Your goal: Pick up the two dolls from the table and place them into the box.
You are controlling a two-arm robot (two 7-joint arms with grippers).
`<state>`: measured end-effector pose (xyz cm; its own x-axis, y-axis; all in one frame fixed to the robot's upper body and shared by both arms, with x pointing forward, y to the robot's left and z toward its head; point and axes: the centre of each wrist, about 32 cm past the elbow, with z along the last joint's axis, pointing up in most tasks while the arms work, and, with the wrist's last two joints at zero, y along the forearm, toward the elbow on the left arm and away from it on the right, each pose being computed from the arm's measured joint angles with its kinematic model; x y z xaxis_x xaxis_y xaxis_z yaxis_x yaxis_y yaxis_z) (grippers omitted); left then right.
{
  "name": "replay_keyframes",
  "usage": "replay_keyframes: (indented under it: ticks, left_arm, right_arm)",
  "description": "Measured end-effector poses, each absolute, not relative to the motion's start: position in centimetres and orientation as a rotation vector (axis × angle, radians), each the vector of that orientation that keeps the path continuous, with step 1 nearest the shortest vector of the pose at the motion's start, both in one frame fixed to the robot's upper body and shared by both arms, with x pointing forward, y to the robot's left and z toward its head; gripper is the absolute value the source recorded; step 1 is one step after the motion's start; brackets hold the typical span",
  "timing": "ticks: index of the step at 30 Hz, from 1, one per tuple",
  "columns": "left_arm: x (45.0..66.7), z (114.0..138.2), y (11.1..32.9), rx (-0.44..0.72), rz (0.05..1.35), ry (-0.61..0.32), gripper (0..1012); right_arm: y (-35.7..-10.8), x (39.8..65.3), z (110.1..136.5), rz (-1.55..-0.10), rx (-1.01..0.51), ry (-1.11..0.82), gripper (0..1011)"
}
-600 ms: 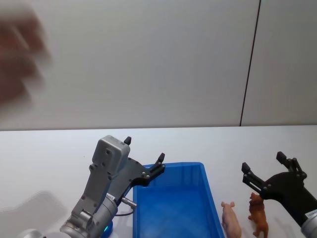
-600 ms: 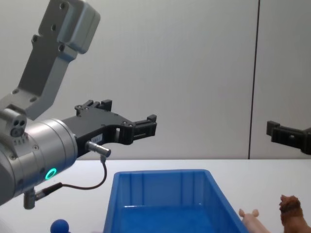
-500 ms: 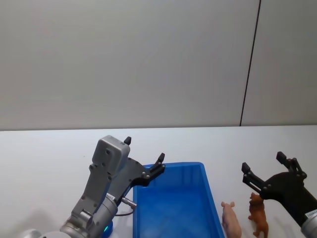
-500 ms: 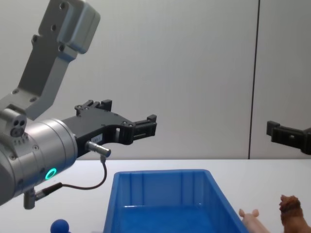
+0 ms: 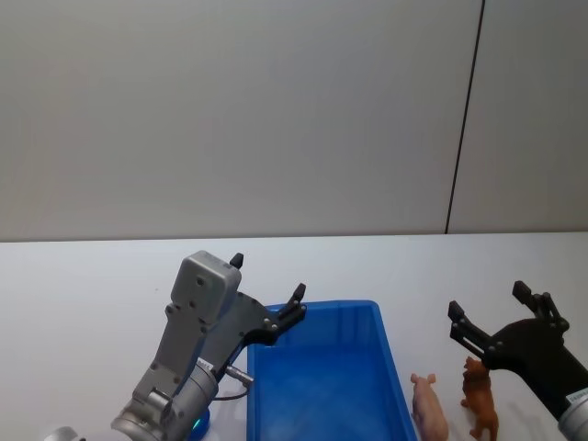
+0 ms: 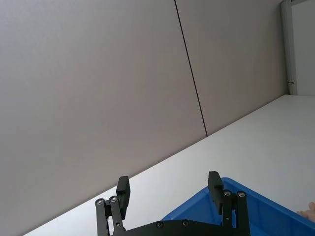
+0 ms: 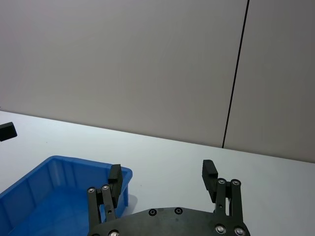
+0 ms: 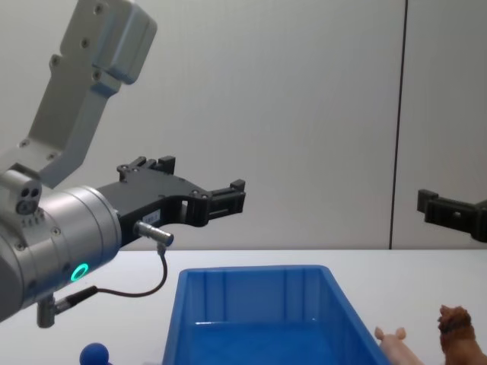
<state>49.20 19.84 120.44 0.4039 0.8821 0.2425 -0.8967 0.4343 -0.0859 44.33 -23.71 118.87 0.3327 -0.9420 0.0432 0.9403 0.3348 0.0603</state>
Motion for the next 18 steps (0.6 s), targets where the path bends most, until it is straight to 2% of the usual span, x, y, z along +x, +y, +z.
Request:
replay_keyframes:
  ticks: [18]
  left_arm:
    - [49.2,120.44,19.84,0.061,1.124,-0.268,1000]
  right_arm:
    - [-23.71,44.33,118.87,-1.23,0.026,-0.075,1001]
